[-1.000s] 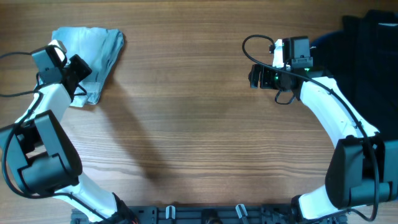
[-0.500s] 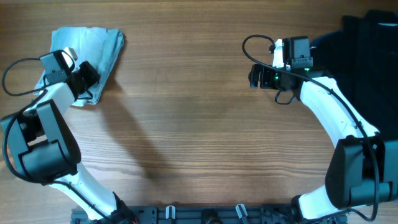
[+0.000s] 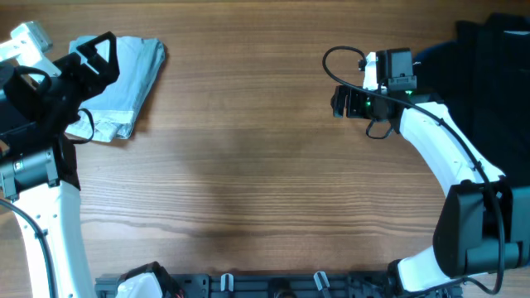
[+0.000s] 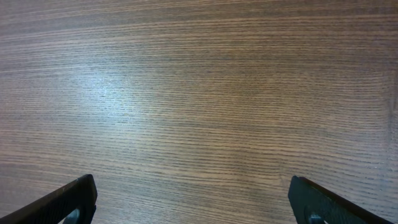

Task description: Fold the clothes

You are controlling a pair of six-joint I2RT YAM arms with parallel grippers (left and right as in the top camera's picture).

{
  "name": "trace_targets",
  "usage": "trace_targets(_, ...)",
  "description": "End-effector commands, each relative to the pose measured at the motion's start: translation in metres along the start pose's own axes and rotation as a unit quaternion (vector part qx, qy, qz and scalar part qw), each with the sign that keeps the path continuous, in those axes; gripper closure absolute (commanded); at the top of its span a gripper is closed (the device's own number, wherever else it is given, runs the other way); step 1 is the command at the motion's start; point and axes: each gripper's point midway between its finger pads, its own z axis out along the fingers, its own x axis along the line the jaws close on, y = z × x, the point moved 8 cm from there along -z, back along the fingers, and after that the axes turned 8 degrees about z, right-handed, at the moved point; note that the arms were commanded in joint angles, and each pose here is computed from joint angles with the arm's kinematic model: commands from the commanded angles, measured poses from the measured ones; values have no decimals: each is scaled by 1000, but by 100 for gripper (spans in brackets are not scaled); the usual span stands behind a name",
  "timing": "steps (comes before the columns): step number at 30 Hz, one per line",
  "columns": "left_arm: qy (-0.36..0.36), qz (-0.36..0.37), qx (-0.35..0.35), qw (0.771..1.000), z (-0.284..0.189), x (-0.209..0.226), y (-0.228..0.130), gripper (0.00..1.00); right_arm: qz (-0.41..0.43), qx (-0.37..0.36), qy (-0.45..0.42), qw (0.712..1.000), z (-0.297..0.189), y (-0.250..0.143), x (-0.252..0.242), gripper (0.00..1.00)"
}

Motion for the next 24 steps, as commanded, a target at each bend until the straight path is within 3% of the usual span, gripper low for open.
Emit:
trace_targets(1, -9, 1, -1, 1000, -3, -5, 1, 0, 6, -4, -2, 1000, 1, 5, -1, 0)
trace_targets(6, 54, 2, -18, 998, -2, 9, 3, 0, 6, -4, -2, 1000, 1, 5, -1, 0)
trace_targets(9, 63, -14, 13, 998, -4, 11, -8, 0, 6, -4, -2, 1000, 1, 5, -1, 0)
trace_targets(11, 80, -18, 20, 996, -27, -1, -12, 0, 6, -4, -2, 1000, 1, 5, -1, 0)
trace_targets(15, 43, 28, -61, 997, -108, -58, -4, 0, 6, -4, -2, 1000, 1, 5, -1, 0)
trace_targets(18, 32, 46, -97, 994, -162, -83, -18, 0, 6, -4, -2, 1000, 1, 5, -1, 0)
trace_targets(24, 43, 35, -83, 995, -196, -88, -57, 0, 6, -4, -2, 1000, 1, 5, -1, 0)
